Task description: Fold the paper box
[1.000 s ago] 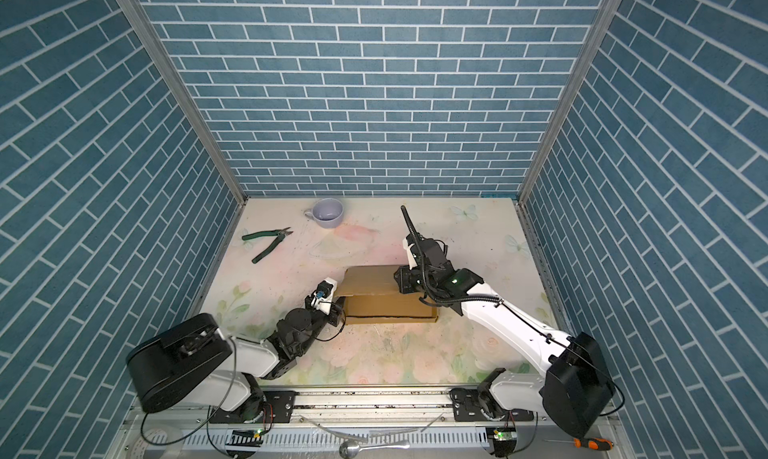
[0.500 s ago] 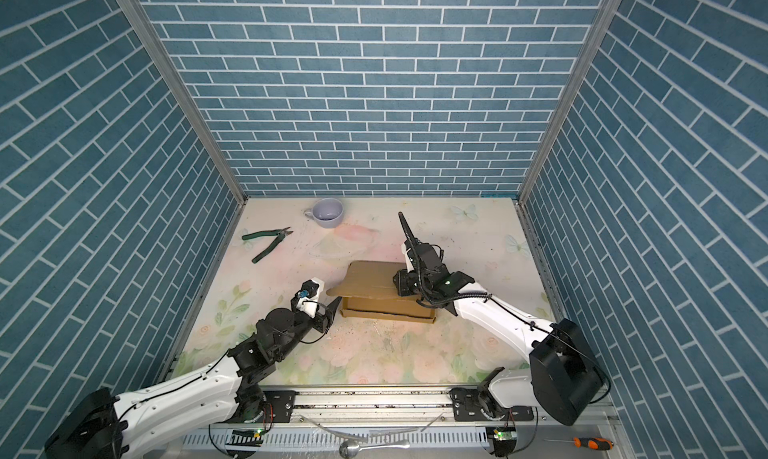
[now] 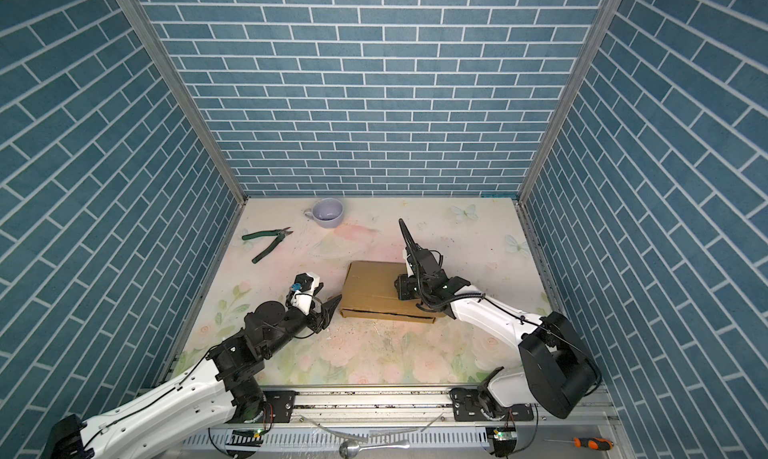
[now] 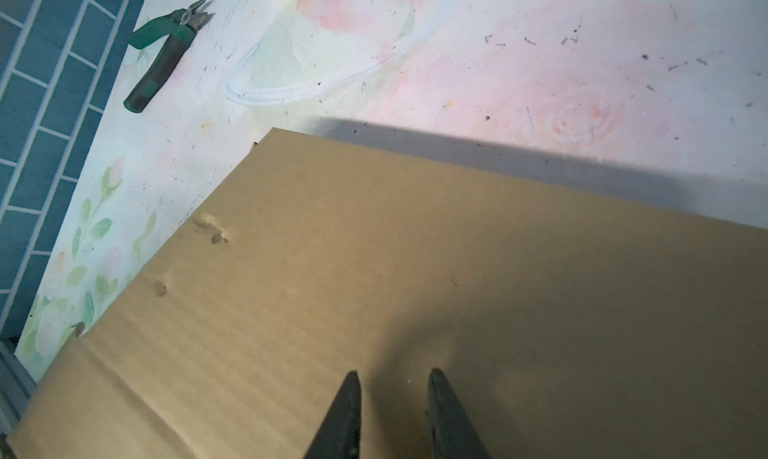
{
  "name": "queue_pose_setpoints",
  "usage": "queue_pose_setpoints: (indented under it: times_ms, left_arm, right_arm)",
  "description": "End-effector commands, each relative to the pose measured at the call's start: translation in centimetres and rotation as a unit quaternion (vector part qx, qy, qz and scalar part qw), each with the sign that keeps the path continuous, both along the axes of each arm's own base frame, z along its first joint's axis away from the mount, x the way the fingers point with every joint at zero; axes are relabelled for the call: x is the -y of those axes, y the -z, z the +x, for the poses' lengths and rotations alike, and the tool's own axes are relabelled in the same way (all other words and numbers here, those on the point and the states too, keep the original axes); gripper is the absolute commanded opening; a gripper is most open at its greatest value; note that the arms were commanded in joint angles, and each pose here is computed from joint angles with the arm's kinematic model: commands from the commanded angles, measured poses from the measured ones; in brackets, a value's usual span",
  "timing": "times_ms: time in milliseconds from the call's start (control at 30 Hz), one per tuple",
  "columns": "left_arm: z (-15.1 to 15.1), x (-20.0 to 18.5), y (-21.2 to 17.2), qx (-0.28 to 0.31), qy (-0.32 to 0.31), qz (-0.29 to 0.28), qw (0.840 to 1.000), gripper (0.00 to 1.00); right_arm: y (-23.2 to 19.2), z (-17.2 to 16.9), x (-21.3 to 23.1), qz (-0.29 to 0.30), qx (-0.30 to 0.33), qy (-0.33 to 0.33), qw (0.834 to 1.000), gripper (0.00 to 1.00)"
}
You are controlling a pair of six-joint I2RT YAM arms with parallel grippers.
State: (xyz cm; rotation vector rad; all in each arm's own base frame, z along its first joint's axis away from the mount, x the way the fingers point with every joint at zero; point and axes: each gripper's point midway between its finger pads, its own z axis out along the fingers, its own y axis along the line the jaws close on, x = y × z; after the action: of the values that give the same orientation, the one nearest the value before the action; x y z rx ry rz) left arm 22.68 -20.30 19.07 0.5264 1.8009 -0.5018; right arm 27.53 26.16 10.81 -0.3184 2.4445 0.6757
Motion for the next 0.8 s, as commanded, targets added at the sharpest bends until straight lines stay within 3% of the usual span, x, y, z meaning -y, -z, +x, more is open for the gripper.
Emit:
queue_pose_setpoints:
  times_ms: [0,133,233,367,533,767]
  left_arm:
    - [0.9,1.4,1.0,-0.028,0.008,0.021,0.999,0.67]
    - [2.9,4.6,2.4,-0.072,0.026,0.057,0.995,0.63]
    - [4.2,5.9,3.8,-0.12,0.043,0.058,0.99,0.55]
    - [5.3,5.3,5.1,-0.16,0.039,0.053,0.985,0.53]
    - [5.6,4.0,2.8,-0.188,0.017,0.045,0.981,0.6]
    - [5.1,0.6,2.1,-0.319,-0.031,-0.012,0.947,0.63]
  right_arm:
    - [4.5,-1.3,1.6,-0.044,-0.037,0.021,0.998,0.29]
    - [5.9,-1.9,2.2,-0.068,-0.047,0.018,0.996,0.28]
    - [4.3,-2.0,2.0,-0.059,-0.037,0.011,0.998,0.28]
    - [1.4,-2.0,1.7,-0.044,-0.022,0.001,0.999,0.3]
    - [-0.8,-1.9,1.6,-0.03,-0.018,0.003,0.999,0.31]
    - [-3.1,-2.3,6.1,-0.037,-0.062,0.068,0.995,0.41]
